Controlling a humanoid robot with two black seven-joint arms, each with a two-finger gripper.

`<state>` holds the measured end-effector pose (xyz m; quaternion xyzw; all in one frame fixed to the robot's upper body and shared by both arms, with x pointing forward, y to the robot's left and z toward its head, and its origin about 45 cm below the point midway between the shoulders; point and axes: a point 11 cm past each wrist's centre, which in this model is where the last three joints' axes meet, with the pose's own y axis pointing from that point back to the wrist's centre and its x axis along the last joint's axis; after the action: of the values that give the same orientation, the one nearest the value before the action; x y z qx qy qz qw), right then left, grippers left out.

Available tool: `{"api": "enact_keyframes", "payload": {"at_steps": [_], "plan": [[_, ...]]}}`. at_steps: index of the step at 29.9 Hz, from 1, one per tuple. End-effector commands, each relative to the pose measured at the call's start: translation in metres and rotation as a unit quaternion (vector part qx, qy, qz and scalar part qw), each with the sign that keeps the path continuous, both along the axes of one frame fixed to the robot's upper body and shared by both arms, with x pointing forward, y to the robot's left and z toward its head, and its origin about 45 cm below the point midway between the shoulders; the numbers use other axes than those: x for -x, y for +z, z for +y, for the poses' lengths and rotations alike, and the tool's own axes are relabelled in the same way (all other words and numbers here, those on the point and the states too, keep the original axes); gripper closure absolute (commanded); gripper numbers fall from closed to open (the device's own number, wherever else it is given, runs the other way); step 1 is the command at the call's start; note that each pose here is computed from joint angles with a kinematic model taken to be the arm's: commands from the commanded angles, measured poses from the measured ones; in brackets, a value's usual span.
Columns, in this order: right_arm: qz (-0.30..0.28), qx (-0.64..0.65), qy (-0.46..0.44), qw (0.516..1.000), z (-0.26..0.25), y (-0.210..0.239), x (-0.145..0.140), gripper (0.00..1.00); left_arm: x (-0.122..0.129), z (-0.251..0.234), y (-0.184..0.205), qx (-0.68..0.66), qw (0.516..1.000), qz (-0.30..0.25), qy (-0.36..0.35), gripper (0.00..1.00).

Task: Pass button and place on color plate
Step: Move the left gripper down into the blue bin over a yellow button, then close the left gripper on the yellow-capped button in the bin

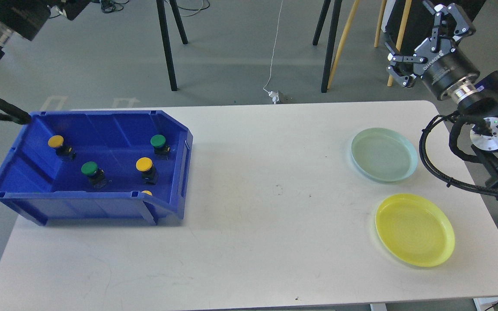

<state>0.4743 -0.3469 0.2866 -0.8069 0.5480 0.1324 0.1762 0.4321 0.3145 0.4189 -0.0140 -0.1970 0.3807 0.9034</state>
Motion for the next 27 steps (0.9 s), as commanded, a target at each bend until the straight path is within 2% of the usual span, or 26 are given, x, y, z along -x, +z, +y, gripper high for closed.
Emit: {"api": "enact_keyframes", "payload": {"at_steps": [1, 4, 7, 10, 13, 27], "plan": [[0.007, 0.010, -0.012, 1.000, -0.015, -0.004, 0.005, 0.00, 0.018, -0.018, -0.019, -0.246, 0.967, -0.007, -0.061, 0.01], [0.009, 0.017, -0.020, 1.000, -0.026, -0.005, 0.009, 0.00, 0.023, -0.016, -0.053, -0.415, 0.904, 0.011, -0.103, 0.01], [0.011, 0.021, -0.024, 0.999, -0.031, -0.006, 0.010, 0.00, 0.028, -0.021, -0.097, -0.560, 0.811, 0.022, -0.171, 0.02], [0.015, 0.022, -0.027, 0.999, -0.035, -0.009, 0.013, 0.00, 0.025, -0.007, -0.138, -0.643, 0.737, 0.056, -0.201, 0.02], [0.024, 0.022, -0.029, 0.999, -0.037, -0.017, 0.016, 0.00, 0.012, -0.008, -0.160, -0.688, 0.691, 0.067, -0.211, 0.02], [0.031, 0.025, -0.035, 0.999, -0.044, -0.024, 0.021, 0.00, 0.002, 0.002, -0.218, -0.710, 0.667, 0.105, -0.200, 0.02]]}}
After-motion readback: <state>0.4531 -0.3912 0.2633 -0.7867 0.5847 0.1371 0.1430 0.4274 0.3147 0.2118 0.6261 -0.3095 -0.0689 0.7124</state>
